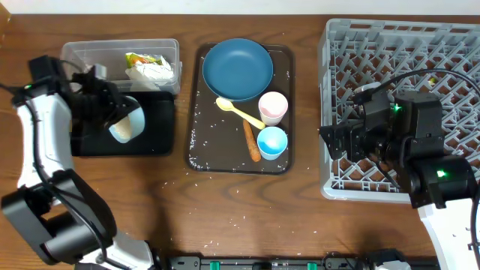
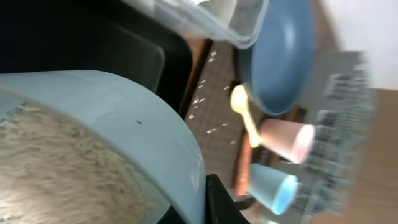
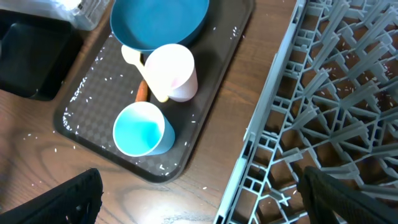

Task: Sort waste into correct bins and load items into the dishwasher rack
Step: 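Lift bowl left and tip rice onto the black tray, then return emptied bowl to the dark tray with left gripper, then grasp the blue cup with the left gripper and lift it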

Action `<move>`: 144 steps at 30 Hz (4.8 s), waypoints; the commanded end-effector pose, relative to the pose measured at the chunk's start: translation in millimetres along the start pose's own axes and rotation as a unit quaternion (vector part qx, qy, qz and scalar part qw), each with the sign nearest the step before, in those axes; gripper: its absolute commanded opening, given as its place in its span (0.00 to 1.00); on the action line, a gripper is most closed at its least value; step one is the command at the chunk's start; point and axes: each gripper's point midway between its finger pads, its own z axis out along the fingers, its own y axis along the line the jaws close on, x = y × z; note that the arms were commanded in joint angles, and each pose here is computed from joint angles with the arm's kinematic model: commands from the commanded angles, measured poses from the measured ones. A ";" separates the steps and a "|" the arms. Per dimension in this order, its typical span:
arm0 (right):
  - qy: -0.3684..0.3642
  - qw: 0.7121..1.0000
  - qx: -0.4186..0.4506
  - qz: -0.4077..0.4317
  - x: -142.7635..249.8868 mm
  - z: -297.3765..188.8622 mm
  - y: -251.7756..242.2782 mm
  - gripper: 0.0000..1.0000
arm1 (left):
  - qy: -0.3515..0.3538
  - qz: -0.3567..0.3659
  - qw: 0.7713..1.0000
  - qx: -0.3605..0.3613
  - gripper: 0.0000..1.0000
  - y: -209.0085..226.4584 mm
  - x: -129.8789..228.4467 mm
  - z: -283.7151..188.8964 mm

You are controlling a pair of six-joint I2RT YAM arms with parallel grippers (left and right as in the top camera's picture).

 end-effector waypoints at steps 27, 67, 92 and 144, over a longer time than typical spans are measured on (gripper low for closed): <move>-0.007 1.000 -0.016 -0.001 -6.0 -2.6 8.4 0.99 | 0.006 -0.110 0.927 0.360 0.06 -26.3 -32.4 -29.7; -0.008 1.000 -0.016 -0.001 -7.0 -1.4 8.0 0.99 | 0.036 -0.171 0.935 0.308 0.06 -19.6 -31.7 -10.5; -0.004 1.000 -0.016 0.000 -5.3 -1.4 8.0 0.99 | 0.105 0.086 0.990 -0.041 0.06 -85.5 73.8 79.8; 0.020 1.000 -0.016 0.007 6.6 -1.5 8.0 0.99 | 0.155 0.320 0.906 -0.230 0.57 -119.6 204.0 192.1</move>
